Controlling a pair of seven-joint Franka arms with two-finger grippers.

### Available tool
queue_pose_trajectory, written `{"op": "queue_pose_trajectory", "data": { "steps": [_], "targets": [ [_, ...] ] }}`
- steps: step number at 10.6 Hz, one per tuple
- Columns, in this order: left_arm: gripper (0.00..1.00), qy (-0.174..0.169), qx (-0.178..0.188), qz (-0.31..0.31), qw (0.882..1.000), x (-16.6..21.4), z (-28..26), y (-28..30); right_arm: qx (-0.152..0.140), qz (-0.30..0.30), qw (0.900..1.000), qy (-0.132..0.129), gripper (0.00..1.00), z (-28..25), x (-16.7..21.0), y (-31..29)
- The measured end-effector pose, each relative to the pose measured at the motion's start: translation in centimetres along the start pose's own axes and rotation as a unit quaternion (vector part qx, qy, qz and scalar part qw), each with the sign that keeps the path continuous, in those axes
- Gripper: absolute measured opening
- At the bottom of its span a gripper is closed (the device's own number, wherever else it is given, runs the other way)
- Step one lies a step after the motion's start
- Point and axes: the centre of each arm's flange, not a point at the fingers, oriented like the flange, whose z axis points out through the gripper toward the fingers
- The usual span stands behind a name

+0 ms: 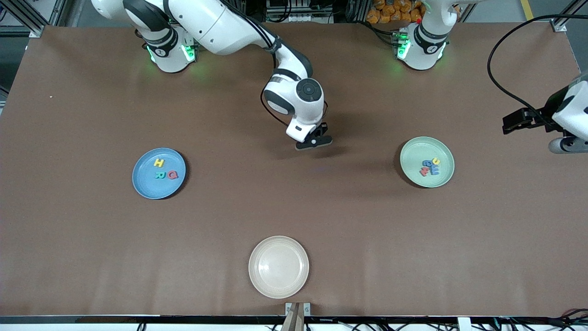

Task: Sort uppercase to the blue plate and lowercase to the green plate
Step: 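Grasp the blue M with the right gripper while the left gripper withdraws, then carry the M to the blue plate and open the right gripper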

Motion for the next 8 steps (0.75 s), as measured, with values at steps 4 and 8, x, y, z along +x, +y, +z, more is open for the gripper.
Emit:
{"op": "queue_pose_trajectory", "data": {
  "steps": [4, 8],
  "targets": [
    [1.0, 0.001, 0.001, 0.003, 1.0, -0.7, 0.1, 0.3, -0.016, 0.065, 0.998, 0.019, 0.42, -9.4, 6.2, 6.0],
    [1.0, -0.002, 0.001, 0.004, 1.0, -0.7, 0.4, 0.4, -0.032, 0.092, 0.995, -0.006, 0.42, -23.0, 11.3, 22.9]
  ]
}}
